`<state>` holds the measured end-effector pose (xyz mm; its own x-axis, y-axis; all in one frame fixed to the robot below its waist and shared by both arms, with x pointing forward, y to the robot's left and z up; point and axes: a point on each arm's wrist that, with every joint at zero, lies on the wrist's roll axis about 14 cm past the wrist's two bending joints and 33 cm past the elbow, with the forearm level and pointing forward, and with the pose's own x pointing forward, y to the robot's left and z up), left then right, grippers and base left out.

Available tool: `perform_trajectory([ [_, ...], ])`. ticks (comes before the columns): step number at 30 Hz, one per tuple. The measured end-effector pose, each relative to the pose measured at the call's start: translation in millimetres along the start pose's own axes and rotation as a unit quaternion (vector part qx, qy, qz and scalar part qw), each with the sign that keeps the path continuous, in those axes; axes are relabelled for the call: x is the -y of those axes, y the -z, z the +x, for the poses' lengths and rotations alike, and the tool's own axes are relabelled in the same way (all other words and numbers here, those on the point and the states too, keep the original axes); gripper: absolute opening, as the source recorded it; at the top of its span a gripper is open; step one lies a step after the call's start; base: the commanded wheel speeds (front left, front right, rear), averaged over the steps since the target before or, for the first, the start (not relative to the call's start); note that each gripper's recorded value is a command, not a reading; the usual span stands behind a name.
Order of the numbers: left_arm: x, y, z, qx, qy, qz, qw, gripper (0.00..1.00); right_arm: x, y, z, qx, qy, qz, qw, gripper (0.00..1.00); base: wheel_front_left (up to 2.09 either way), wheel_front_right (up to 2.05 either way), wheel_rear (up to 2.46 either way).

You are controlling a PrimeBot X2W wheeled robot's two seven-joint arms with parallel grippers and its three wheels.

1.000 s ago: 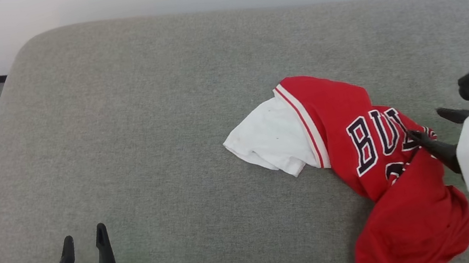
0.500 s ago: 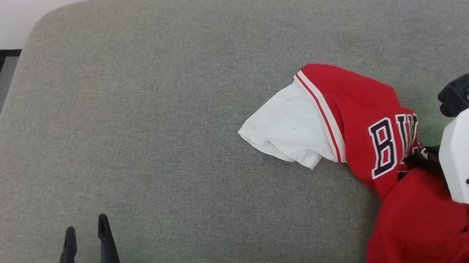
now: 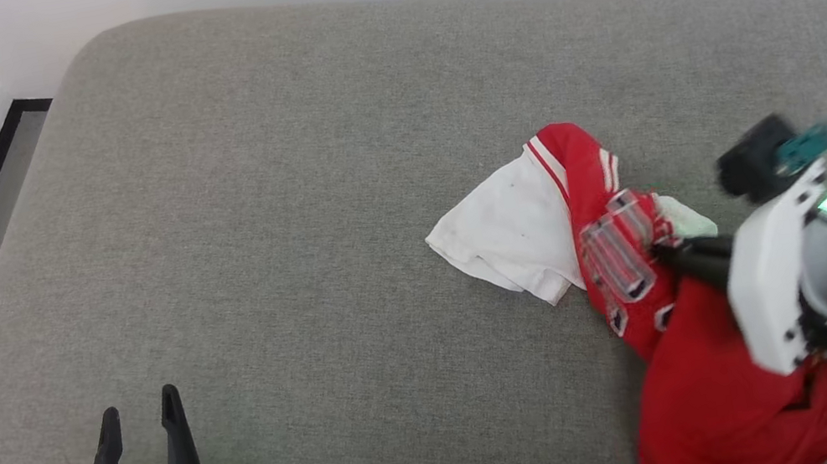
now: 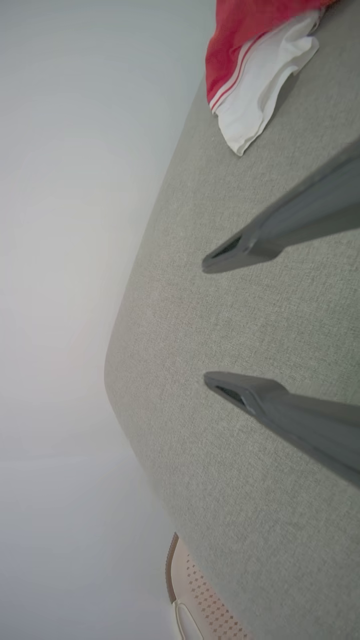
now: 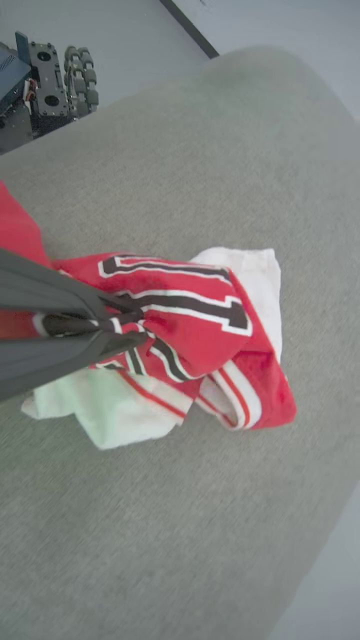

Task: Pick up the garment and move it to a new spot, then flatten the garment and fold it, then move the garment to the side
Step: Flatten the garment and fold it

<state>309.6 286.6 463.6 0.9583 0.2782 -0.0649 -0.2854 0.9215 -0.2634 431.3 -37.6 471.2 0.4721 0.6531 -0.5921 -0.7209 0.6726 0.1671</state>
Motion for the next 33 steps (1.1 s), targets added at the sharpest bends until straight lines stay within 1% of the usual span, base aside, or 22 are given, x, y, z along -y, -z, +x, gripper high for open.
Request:
perform_trajectory([
  [5,0,-6,-2,0.009,0.000,0.007,1.000,1.00,-47,-2,10,-0.003,-0.060,-0.038,0.997,0.00,0.00,0.00,0.00],
  [9,-1,-8,-5,0.013,-0.004,0.007,1.000,1.00,-76,5,20,-0.016,-0.098,-0.052,0.994,0.00,0.00,0.00,0.00],
  [10,-2,-9,-6,0.014,-0.005,0.007,1.000,1.00,-80,6,22,-0.019,-0.104,-0.054,0.993,0.05,0.00,0.00,0.00],
  [11,-2,-9,-6,0.015,-0.006,0.007,1.000,1.00,-85,8,24,-0.021,-0.110,-0.055,0.992,0.19,0.00,0.00,0.00],
  [12,-3,-10,-7,0.017,-0.006,0.007,1.000,1.00,-90,10,26,-0.026,-0.117,-0.057,0.991,0.42,0.00,0.00,0.00],
  [13,-3,-11,-7,0.019,-0.007,0.006,1.000,1.00,-94,11,28,-0.025,-0.121,-0.060,0.991,1.00,0.00,0.00,0.00],
  [16,-4,-13,-8,0.022,-0.009,0.005,1.000,1.00,-96,1,30,-0.006,-0.122,-0.059,0.991,1.00,0.00,0.00,0.00],
  [19,-5,-16,-9,0.027,-0.010,0.003,1.000,1.00,-90,-9,25,0.016,-0.114,-0.056,0.992,1.00,0.00,0.00,0.00],
  [22,-6,-16,-11,0.029,-0.012,0.002,1.000,1.00,-73,-22,14,0.042,-0.090,-0.054,0.994,1.00,0.00,0.00,0.00],
  [25,-7,-15,-14,0.027,-0.012,0.001,1.000,1.00,-49,-31,2,0.061,-0.055,-0.045,0.996,1.00,0.00,0.00,0.00],
  [29,-5,-15,-16,0.027,-0.009,0.000,1.000,1.00,-18,-24,-13,0.060,-0.007,-0.025,0.998,1.00,0.00,0.00,0.00],
  [33,-4,-15,-16,0.027,-0.006,0.000,1.000,1.00,3,-7,-20,0.044,0.023,0.007,0.999,1.00,0.00,0.00,0.00],
])
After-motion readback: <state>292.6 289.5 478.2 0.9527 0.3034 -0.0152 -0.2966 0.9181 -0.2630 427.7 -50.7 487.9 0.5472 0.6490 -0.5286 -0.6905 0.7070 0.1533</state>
